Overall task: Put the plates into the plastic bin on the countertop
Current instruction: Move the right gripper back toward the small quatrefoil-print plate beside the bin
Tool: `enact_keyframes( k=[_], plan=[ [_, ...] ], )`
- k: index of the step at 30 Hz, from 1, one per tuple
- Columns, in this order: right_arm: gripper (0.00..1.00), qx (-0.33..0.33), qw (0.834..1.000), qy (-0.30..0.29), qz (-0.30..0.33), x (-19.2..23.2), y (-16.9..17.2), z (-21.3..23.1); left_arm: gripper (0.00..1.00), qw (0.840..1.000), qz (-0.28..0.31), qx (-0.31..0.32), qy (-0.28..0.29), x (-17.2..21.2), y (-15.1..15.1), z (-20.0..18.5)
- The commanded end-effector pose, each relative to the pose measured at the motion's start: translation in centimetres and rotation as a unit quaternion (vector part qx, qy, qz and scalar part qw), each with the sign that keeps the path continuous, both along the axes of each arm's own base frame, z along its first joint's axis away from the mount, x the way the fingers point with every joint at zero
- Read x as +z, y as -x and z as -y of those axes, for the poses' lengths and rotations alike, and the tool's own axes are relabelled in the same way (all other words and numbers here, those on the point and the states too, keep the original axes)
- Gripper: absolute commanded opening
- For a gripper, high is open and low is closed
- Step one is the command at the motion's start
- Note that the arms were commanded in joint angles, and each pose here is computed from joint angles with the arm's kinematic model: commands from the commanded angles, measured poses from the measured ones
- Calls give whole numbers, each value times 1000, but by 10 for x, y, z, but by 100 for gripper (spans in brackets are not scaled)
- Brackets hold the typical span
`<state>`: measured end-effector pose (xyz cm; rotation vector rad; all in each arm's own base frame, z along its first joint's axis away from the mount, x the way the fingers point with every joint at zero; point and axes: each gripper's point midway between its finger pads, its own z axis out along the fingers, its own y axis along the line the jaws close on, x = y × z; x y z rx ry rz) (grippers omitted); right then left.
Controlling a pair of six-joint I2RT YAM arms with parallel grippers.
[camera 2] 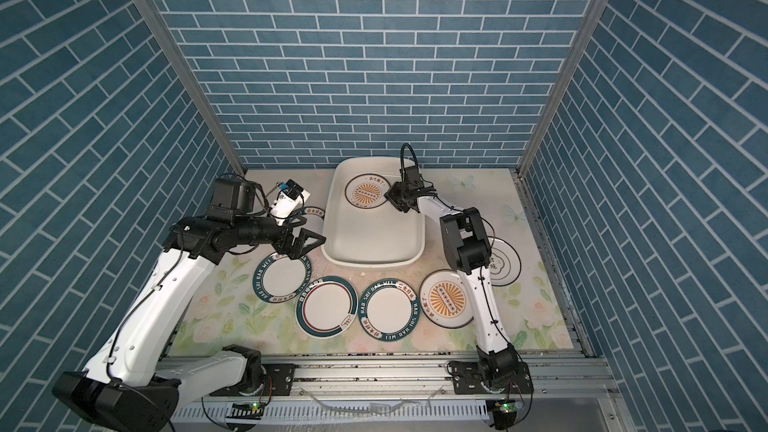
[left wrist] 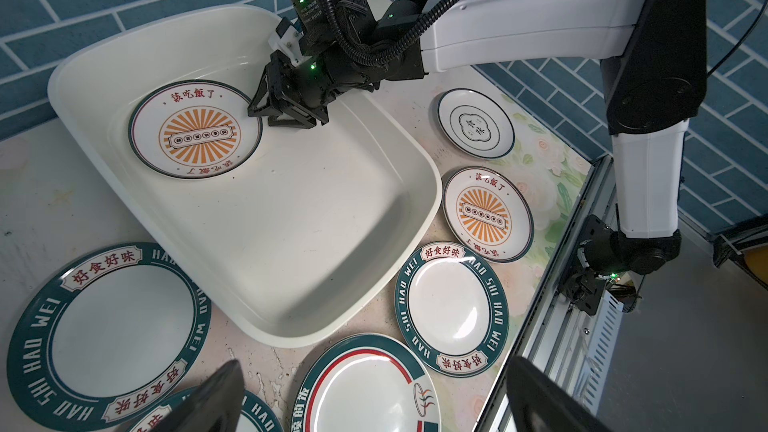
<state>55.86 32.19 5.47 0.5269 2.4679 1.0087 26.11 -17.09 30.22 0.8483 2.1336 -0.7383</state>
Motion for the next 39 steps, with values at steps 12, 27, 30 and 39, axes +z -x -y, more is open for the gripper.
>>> enact_keyframes(
  k=[12,27,30,39],
  plan=[
    [42,38,991,19,123,160,33,19,100,1000,-1,-11,-29,-5,1,-3],
    [44,-99,983,137,66,146,178,215,99,998,8,-23,-62,-12,-6,-6],
    [44,-169,973,151,42,131,209,264,99,998,3,-25,-64,-17,-7,-6],
    [47,-301,940,153,-47,79,289,336,100,998,4,-50,-25,-9,-6,7]
  ],
)
